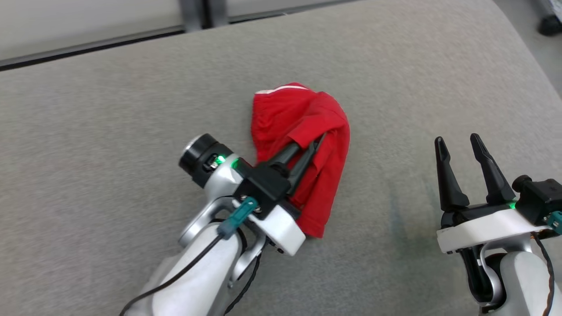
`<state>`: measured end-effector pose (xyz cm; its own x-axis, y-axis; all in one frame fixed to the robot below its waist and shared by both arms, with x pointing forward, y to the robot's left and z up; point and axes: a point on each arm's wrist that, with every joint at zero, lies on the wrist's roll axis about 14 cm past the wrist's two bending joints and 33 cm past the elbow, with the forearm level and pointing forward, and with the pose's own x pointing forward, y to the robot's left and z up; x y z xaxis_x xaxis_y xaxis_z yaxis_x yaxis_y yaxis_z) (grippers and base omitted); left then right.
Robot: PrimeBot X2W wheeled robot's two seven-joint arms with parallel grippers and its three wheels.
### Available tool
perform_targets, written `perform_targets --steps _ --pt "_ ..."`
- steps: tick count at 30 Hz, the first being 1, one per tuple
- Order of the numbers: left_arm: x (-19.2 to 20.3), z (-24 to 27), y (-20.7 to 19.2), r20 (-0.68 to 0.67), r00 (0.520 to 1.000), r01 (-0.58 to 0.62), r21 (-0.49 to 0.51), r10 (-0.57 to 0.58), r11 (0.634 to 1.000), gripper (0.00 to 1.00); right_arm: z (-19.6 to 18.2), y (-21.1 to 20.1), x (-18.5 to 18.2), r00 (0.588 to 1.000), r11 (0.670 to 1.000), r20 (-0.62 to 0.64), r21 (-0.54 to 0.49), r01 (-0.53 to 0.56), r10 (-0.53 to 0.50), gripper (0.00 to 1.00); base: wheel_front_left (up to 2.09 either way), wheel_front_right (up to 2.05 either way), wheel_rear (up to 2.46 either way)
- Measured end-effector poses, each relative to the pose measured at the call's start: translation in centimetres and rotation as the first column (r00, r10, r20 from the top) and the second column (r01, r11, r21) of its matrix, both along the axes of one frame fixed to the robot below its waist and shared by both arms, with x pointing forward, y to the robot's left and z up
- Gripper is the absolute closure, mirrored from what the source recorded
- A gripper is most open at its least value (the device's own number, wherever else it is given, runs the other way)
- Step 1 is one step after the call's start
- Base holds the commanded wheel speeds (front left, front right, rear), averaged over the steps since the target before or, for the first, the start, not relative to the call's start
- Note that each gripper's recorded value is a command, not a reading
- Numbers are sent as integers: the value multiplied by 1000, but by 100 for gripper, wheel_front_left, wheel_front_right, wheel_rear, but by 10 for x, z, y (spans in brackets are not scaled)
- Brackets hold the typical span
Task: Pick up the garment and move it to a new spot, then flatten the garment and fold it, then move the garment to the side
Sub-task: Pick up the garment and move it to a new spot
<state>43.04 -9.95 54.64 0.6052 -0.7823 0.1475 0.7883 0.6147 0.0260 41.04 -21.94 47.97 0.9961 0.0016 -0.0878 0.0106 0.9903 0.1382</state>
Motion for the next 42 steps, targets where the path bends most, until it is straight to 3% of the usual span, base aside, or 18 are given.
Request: perform_targets --steps 6,7,8,15,20,24,28,29,36,42 --pt "-29 -67 -55 -161 965 220 77 -206 972 100 -24 -27 -12 994 996 -62 -8 88 -88 0 0 0 0" --pt "-32 -73 -57 -176 959 237 77 -221 968 57 -27 -29 -12 993 995 -68 -11 94 -95 0 0 0 0" --pt "-34 -78 -59 -181 955 253 82 -235 964 0 -29 -30 -12 992 995 -76 -13 96 -97 0 0 0 0" --pt "-28 -65 -41 -155 969 196 14 -192 980 0 -28 -15 0 997 999 -61 -8 39 -40 0 0 0 0" --pt "-10 -42 -1 -112 993 26 -39 -30 999 0 -16 2 13 999 1000 -26 -10 -23 23 0 0 0 0" --pt "10 -29 50 -99 982 -171 -74 163 983 0 -8 17 19 997 997 -10 -13 -72 72 0 0 0 0" --pt "24 -22 110 -96 928 -367 -86 359 926 0 -2 31 21 993 993 -1 -18 -117 117 0 0 0 0" --pt "24 -22 110 -96 928 -367 -86 359 926 0 -2 31 21 993 993 -1 -18 -117 117 0 0 0 0" --pt "21 -23 217 -112 769 -638 -64 630 768 0 9 59 24 980 980 16 -31 -196 197 0 0 0 0" --pt "-4 -29 273 -133 664 -746 -40 736 665 0 18 74 19 971 972 29 -32 -235 236 0 0 0 0"
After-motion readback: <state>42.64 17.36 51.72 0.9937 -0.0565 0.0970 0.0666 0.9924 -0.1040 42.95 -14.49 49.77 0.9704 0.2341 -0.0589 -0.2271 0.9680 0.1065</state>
